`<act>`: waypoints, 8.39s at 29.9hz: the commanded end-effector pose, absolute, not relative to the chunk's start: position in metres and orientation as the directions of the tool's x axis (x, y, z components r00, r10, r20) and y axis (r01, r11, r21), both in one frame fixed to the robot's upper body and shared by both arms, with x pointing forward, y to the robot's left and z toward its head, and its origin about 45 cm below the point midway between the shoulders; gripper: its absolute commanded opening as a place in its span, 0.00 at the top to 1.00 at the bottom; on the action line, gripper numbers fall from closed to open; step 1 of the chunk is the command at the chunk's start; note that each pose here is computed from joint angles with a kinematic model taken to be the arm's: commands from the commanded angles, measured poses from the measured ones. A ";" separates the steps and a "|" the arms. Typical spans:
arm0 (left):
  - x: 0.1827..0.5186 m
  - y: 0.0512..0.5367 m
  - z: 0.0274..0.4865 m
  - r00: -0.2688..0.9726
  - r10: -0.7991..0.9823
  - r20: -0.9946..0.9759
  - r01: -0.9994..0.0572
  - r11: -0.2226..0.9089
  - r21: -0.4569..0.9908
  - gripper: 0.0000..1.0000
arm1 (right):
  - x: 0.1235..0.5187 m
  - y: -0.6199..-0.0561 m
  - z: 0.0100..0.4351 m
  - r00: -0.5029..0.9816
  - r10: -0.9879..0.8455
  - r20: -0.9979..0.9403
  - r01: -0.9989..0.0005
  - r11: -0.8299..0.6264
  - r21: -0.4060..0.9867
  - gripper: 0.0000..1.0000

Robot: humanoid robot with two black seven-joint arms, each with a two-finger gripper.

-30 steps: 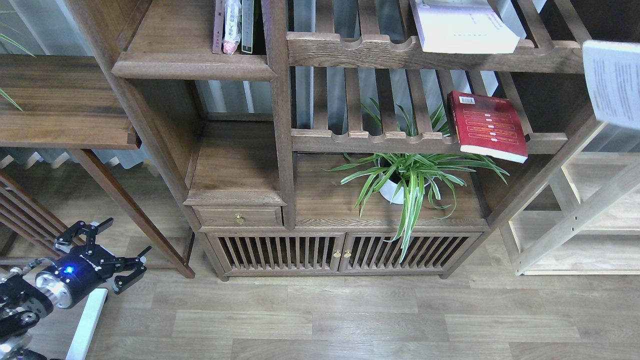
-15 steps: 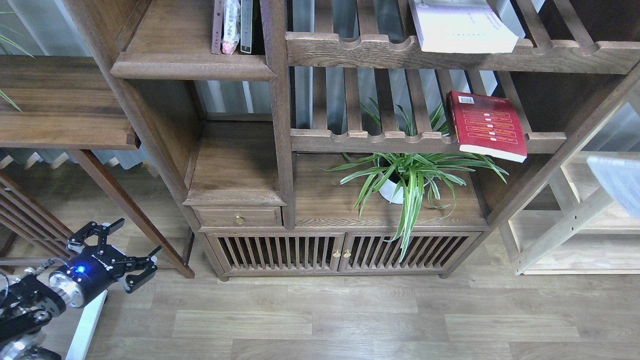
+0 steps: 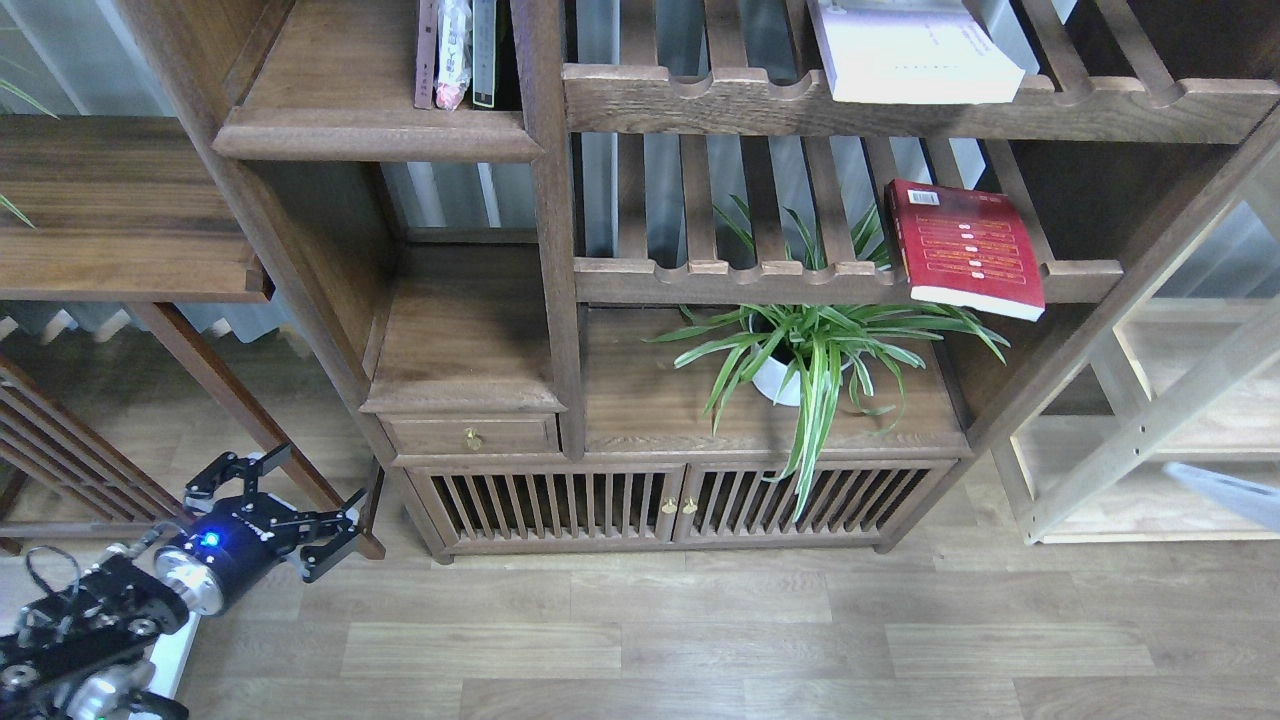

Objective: Organize books on shelf

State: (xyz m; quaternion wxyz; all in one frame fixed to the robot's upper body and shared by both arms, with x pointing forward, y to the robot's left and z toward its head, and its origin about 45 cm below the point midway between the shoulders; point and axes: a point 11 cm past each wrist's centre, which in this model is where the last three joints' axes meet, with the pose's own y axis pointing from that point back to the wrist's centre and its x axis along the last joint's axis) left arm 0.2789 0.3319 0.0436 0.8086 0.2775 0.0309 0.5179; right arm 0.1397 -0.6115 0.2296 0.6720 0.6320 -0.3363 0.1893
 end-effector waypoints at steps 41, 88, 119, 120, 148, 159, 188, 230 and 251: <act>0.307 0.111 0.029 0.897 0.301 0.323 -0.437 0.709 0.553 0.00 | 0.231 -0.398 0.067 0.798 -0.024 0.602 -0.556 -0.412 0.722 0.98; 0.320 0.100 0.042 0.913 0.233 0.335 -0.393 0.719 0.573 0.00 | 0.305 -0.205 0.102 0.729 0.080 0.680 -0.423 -0.728 0.539 0.97; 0.330 0.099 0.048 0.909 0.228 0.348 -0.402 0.701 0.590 1.00 | 0.311 -0.205 0.106 0.718 0.112 0.687 -0.417 -0.721 0.553 0.97; 0.330 0.100 0.048 0.909 0.230 0.348 -0.403 0.699 0.591 1.00 | 0.311 -0.205 0.106 0.718 0.112 0.687 -0.417 -0.721 0.553 0.95; 0.324 0.072 0.062 0.908 0.358 0.218 -0.416 0.713 0.564 1.00 | 0.252 -0.441 0.073 0.686 -0.261 0.679 -0.727 -0.229 0.647 0.00; 0.342 0.102 0.123 0.865 0.468 0.183 -0.499 0.758 0.421 1.00 | 0.187 -0.522 0.067 0.688 -0.311 0.656 -0.691 -0.005 0.723 0.00; 0.350 0.311 0.339 0.719 0.656 0.231 -0.695 0.687 0.213 1.00 | 0.162 -0.550 0.032 0.653 -0.330 0.681 -0.675 0.155 0.722 0.00; 0.435 0.313 0.397 0.335 0.921 0.199 -0.941 0.338 0.016 1.00 | 0.133 -0.547 0.013 0.698 -0.320 0.641 -0.628 0.157 0.762 0.00; 0.491 0.242 0.393 0.172 0.973 0.156 -0.985 0.173 0.007 1.00 | 0.107 -0.543 0.003 0.724 -0.342 0.599 -0.586 0.151 0.796 0.00</act>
